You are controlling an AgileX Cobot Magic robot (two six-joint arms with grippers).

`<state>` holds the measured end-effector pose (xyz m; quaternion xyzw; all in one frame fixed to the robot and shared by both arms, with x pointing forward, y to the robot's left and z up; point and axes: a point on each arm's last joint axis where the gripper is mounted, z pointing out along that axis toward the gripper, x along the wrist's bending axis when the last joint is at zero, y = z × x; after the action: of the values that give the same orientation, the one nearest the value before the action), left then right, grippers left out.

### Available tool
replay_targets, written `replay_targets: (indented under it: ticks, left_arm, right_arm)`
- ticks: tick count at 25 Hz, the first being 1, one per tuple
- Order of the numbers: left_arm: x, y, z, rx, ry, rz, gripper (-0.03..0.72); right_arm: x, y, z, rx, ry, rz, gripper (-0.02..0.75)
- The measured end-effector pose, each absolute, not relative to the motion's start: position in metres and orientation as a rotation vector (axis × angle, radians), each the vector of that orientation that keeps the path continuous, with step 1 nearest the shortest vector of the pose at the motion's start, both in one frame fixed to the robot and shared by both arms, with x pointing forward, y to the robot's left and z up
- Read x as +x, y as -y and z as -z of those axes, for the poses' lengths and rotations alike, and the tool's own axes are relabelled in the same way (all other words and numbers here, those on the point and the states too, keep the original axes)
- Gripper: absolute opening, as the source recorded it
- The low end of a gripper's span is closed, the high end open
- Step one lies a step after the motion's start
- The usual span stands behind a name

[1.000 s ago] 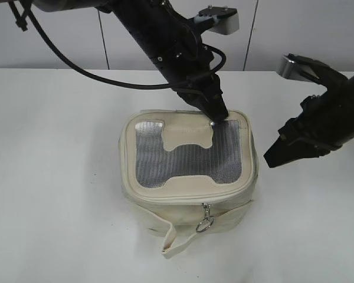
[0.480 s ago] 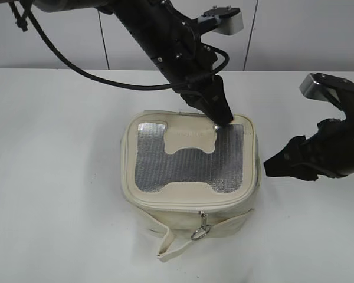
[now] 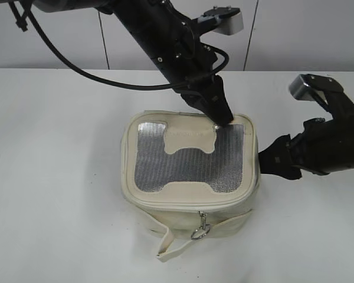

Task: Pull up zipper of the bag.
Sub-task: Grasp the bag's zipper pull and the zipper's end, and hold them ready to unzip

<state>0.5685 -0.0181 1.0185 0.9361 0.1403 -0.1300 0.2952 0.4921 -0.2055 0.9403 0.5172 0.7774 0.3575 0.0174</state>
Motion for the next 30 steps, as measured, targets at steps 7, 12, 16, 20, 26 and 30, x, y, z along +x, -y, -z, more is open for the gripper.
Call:
replay_targets:
  ticks: [7, 12, 16, 20, 26, 30]
  left_arm:
    - [0.57, 0.017, -1.018, 2.501, -0.372, 0.333, 0.038]
    - [0.57, 0.017, -1.018, 2.502, -0.372, 0.333, 0.038]
    - [0.57, 0.017, -1.018, 2.501, -0.372, 0.334, 0.038]
    - [0.57, 0.017, -1.018, 2.502, -0.372, 0.33, 0.038]
    - [0.57, 0.017, -1.018, 2.503, -0.372, 0.317, 0.038]
    - [0.571, 0.018, -1.017, 2.497, -0.392, 0.309, 0.038]
  right_arm:
    - [0.501, 0.201, -0.922, 1.558, -2.417, -1.177, 0.392]
    - [0.505, 0.198, -0.915, 1.536, -2.415, -1.23, 0.202]
    - [0.504, 0.195, -0.917, 1.515, -2.424, -1.28, 0.009]
    - [0.504, 0.196, -0.916, 1.595, -2.405, -1.279, 0.008]
    - [0.5, 0.197, -0.929, 1.649, -2.375, -1.285, 0.008]
    - [0.494, 0.201, -0.943, 1.663, -2.365, -1.225, 0.008]
